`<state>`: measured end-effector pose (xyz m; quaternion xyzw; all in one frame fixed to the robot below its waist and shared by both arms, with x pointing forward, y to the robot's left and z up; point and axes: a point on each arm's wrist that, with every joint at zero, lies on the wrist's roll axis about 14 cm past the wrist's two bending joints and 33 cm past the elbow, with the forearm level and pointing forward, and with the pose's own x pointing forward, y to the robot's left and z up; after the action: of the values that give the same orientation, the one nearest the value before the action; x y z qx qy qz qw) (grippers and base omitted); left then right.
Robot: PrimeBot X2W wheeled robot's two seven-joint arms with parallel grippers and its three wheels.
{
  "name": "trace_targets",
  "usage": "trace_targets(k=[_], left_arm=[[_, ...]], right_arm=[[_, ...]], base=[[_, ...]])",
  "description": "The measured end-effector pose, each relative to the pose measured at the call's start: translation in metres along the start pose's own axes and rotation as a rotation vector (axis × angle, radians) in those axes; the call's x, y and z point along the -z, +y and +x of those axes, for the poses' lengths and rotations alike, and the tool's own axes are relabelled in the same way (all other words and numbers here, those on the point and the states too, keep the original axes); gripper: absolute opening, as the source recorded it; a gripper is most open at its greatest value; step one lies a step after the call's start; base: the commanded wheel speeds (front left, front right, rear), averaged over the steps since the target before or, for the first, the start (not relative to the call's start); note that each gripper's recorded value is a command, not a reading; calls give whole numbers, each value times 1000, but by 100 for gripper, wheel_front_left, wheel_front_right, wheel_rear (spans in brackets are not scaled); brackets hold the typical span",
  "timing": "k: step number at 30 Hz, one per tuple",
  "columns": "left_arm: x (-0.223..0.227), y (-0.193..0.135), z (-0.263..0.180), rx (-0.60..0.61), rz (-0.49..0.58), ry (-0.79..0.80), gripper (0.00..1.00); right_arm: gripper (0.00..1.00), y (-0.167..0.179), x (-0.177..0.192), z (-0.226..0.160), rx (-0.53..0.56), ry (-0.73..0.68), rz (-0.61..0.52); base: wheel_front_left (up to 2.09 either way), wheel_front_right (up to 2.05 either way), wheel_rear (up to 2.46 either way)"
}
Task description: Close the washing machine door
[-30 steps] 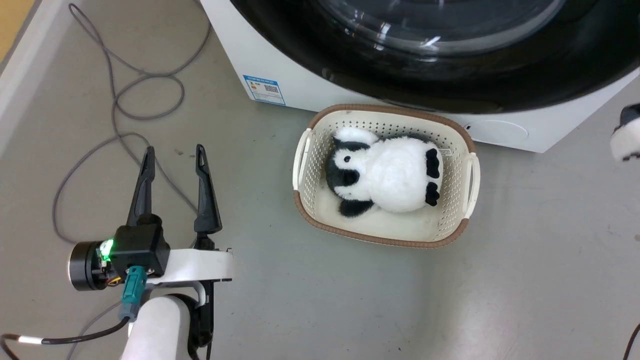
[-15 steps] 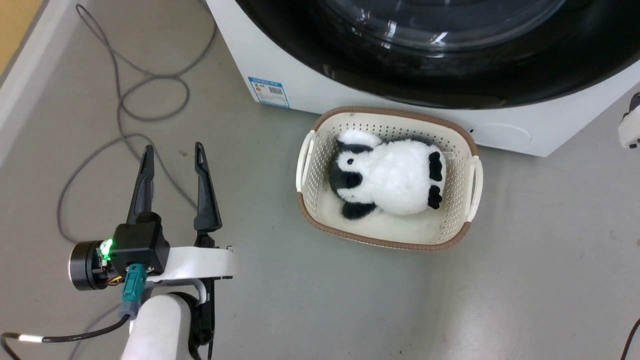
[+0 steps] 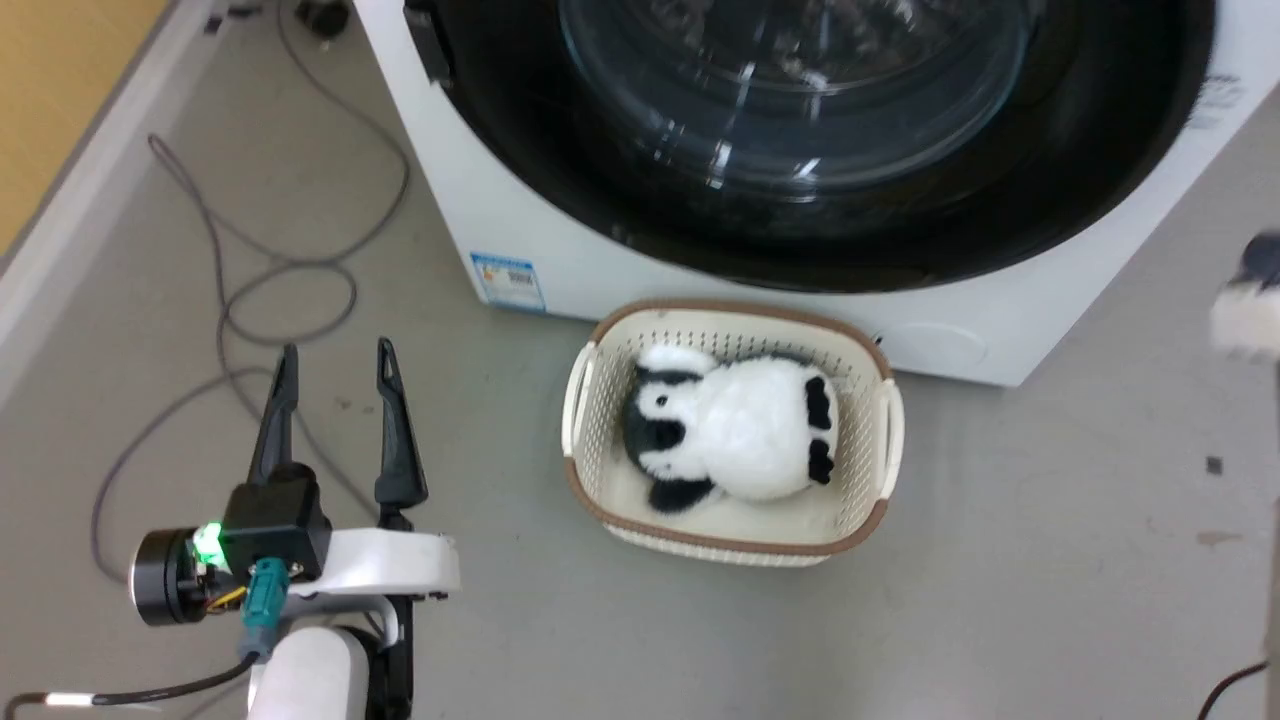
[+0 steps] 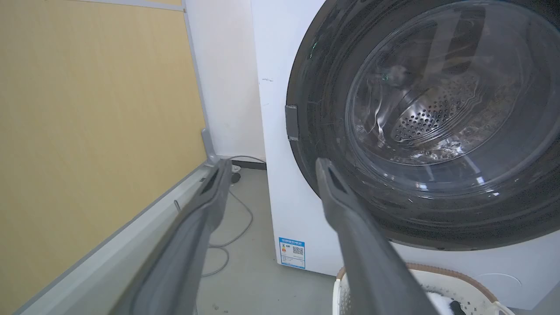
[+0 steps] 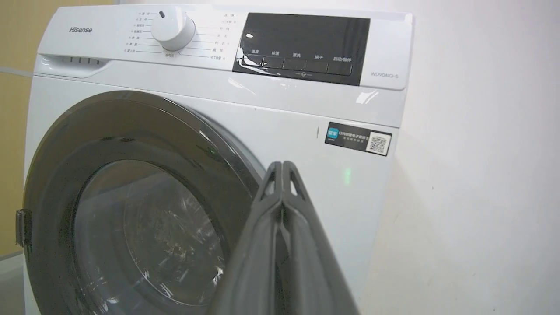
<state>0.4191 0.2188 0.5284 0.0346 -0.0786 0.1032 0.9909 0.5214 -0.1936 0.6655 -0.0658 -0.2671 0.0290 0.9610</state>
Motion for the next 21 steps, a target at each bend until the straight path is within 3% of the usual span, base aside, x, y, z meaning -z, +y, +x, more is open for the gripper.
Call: trace_targets(k=[1,2,3,12,21], left_arm=[[-2,-1,-2,3,0,-5,100],[-4,-1,-4,8,1,-8,100],[-6,-2,-6,13,0,-11,100],[-20,-6,-26,39,-4,-37,100],[-27,-12,-41,75,-4,-51,100]], right_arm=[[15,1,-4,-6,1,-3,5],[65,2,-6,-13,4,1,12],[100,3,-7,-20,10,9,26],[100,15,-14,-80,27,77,98],[100,25,13,-139,28,231,172]], base=[[0,0,0],[0,0,0],[0,0,0],[0,0,0],[0,0,0]])
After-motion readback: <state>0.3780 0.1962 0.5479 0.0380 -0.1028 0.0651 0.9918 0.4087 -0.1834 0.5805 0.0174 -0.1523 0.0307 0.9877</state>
